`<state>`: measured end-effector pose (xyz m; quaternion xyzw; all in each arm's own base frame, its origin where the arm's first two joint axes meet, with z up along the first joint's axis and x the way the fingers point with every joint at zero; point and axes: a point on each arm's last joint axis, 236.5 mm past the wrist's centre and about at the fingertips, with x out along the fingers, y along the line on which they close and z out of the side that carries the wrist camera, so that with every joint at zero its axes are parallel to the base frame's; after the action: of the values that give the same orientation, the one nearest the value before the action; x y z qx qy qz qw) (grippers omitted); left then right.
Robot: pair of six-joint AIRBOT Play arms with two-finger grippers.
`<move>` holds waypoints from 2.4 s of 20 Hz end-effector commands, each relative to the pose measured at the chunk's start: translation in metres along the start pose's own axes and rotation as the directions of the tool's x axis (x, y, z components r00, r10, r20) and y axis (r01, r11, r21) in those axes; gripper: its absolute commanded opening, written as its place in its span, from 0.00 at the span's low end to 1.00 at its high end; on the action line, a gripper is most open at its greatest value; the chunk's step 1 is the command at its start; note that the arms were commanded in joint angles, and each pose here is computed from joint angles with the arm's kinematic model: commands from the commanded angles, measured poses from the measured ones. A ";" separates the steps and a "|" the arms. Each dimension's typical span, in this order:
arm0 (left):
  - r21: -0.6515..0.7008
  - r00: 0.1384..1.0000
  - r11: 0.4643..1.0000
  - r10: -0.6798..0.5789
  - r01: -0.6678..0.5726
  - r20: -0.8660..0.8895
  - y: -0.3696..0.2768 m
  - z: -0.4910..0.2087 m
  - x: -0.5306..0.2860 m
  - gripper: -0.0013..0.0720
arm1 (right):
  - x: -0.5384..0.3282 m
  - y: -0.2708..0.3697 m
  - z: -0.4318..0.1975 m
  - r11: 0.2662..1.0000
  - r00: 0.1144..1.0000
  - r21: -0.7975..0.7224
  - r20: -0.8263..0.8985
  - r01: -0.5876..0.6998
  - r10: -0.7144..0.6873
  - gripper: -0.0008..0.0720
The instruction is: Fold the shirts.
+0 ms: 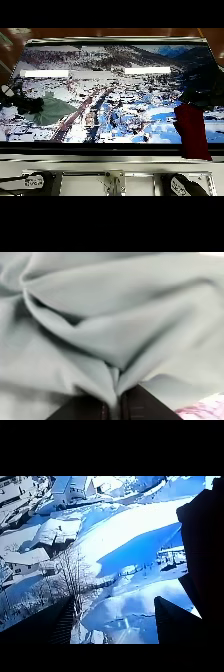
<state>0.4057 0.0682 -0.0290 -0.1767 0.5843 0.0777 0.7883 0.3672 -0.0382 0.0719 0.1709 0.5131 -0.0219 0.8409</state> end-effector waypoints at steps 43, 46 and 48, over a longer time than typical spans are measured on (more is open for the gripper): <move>0.253 0.809 0.833 -0.329 0.492 -0.487 -0.285 -0.286 0.036 0.98 | 0.119 0.051 -0.110 0.916 0.812 0.206 -0.423 -0.345 0.402 0.87; 0.238 0.806 0.842 -0.322 0.483 -0.496 -0.290 -0.297 0.047 0.81 | 0.133 0.062 -0.115 0.921 0.813 0.182 -0.433 -0.343 0.388 0.87; 0.236 0.809 0.850 -0.309 0.471 -0.501 -0.286 -0.297 0.054 0.34 | 0.148 0.074 -0.120 0.929 0.822 0.145 -0.435 -0.340 0.368 0.87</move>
<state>0.2499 -0.3058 -0.0912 -0.1567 0.7038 -0.2446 0.6483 0.3416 0.0742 -0.0731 0.3000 0.6566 0.1594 0.6734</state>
